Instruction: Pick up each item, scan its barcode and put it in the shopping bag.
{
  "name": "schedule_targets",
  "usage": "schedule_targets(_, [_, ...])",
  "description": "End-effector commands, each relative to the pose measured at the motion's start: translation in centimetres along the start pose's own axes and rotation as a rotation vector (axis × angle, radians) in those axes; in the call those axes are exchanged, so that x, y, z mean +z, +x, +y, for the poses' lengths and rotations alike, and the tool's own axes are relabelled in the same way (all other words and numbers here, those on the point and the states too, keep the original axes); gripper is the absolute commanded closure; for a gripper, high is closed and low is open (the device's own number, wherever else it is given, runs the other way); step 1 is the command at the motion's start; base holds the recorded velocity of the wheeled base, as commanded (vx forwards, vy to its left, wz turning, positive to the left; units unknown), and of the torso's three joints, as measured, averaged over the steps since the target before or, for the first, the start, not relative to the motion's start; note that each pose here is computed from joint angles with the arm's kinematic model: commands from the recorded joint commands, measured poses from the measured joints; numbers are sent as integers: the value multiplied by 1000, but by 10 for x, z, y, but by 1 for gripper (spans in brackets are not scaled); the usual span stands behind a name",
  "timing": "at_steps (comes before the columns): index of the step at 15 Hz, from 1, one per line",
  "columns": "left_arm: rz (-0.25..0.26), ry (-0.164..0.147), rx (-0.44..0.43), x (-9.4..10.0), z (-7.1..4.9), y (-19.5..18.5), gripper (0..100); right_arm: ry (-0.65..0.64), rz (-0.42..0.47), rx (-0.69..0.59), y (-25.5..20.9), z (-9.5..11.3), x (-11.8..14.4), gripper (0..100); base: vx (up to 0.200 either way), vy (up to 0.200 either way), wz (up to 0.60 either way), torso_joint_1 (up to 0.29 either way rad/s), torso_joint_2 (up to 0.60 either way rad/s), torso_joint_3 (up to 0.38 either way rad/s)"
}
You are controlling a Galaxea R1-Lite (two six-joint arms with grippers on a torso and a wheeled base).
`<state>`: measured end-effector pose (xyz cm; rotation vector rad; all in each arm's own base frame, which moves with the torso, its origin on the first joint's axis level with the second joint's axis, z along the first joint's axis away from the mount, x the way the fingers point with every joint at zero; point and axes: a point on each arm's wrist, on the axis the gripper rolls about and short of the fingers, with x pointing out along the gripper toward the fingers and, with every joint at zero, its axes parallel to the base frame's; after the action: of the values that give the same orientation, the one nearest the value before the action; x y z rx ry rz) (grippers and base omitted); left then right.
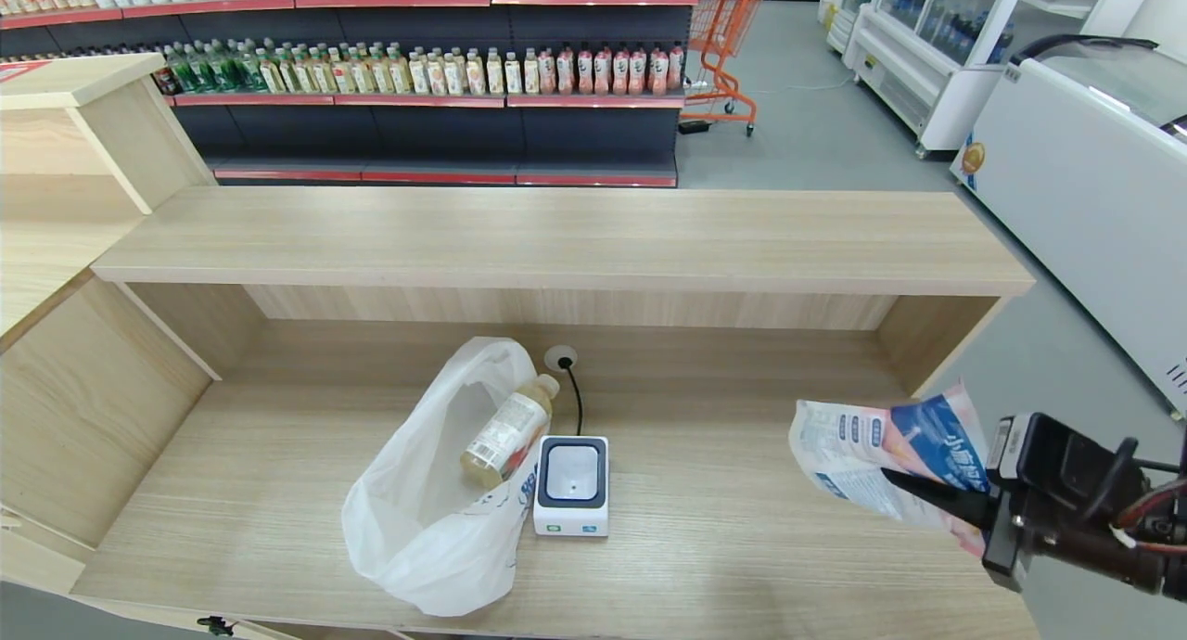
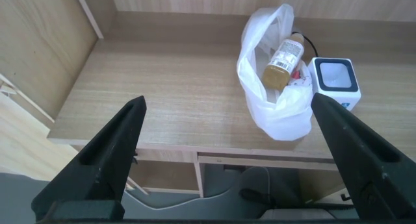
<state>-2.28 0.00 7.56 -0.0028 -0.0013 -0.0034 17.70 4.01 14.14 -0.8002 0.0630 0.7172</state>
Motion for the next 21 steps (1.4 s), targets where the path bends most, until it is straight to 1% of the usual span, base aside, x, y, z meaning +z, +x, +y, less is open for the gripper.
schedule_targets(1, [0, 0, 0, 0, 0, 0, 0, -109, 18, -39, -18, 6, -2, 100, 0, 0, 0, 0, 0, 0])
schedule_targets(2, [0, 0, 0, 0, 0, 0, 0, -186, 21, -38, -20, 8, -3, 100, 0, 0, 0, 0, 0, 0])
schedule_targets(4, [0, 0, 0, 0, 0, 0, 0, -295, 15, -21, -24, 16, -5, 100, 0, 0, 0, 0, 0, 0])
schedule_targets(7, [0, 1, 0, 0, 0, 0, 0, -375, -30, 21, -30, 25, -7, 100, 0, 0, 0, 0, 0, 0])
schedule_targets(13, [0, 1, 0, 0, 0, 0, 0, -378, -39, 69, -32, 37, -13, 100, 0, 0, 0, 0, 0, 0])
schedule_targets(15, [0, 0, -1, 0, 0, 0, 0, -388, -57, 62, -32, 35, -10, 100, 0, 0, 0, 0, 0, 0])
schedule_targets(18, [0, 0, 0, 0, 0, 0, 0, -380, -56, 76, -32, 37, -12, 100, 0, 200, 0, 2, 2, -4])
schedule_targets(21, [0, 0, 0, 0, 0, 0, 0, -372, -82, 91, -29, 34, -12, 100, 0, 200, 0, 7, 4, 4])
